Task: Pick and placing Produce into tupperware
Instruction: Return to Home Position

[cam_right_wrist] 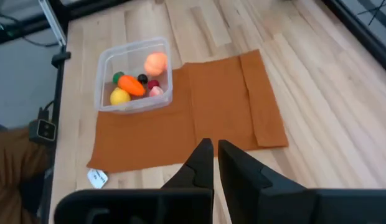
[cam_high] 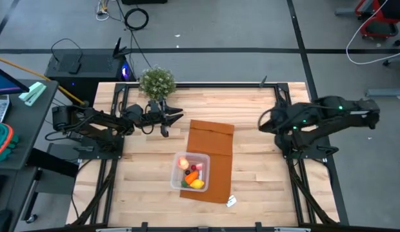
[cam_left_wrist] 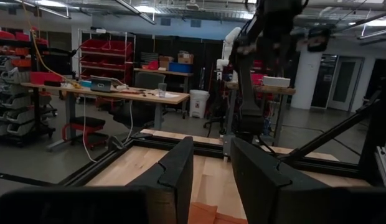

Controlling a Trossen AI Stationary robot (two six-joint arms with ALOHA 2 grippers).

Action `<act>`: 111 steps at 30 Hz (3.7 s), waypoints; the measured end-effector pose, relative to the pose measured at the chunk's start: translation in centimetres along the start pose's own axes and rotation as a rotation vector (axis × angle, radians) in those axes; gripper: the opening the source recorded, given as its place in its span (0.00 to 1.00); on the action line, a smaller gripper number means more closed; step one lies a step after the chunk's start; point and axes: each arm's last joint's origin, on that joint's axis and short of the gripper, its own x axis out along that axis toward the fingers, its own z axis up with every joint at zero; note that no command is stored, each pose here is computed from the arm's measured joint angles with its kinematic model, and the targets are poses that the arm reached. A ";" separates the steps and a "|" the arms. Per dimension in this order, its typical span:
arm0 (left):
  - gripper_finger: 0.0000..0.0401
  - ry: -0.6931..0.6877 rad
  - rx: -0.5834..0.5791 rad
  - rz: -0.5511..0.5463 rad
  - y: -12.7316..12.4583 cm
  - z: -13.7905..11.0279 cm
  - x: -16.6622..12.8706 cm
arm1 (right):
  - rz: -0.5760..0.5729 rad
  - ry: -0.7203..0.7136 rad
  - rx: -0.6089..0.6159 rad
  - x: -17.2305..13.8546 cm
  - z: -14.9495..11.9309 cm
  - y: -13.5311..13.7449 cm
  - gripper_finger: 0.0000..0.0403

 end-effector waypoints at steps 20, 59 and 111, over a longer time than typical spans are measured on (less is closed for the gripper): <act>0.28 0.000 0.000 0.000 0.0 0.0 0.0 | 0.179 -0.437 0.014 8.7 -12.1 -3.6 0.00; 0.29 0.011 0.015 0.003 0.0 -0.1 0.0 | 0.075 -0.815 -0.107 10.8 -15.3 -5.8 0.00; 0.04 -0.380 0.083 0.067 -2.0 3.2 -8.5 | 0.076 -0.747 -0.058 11.5 -15.5 -7.0 0.00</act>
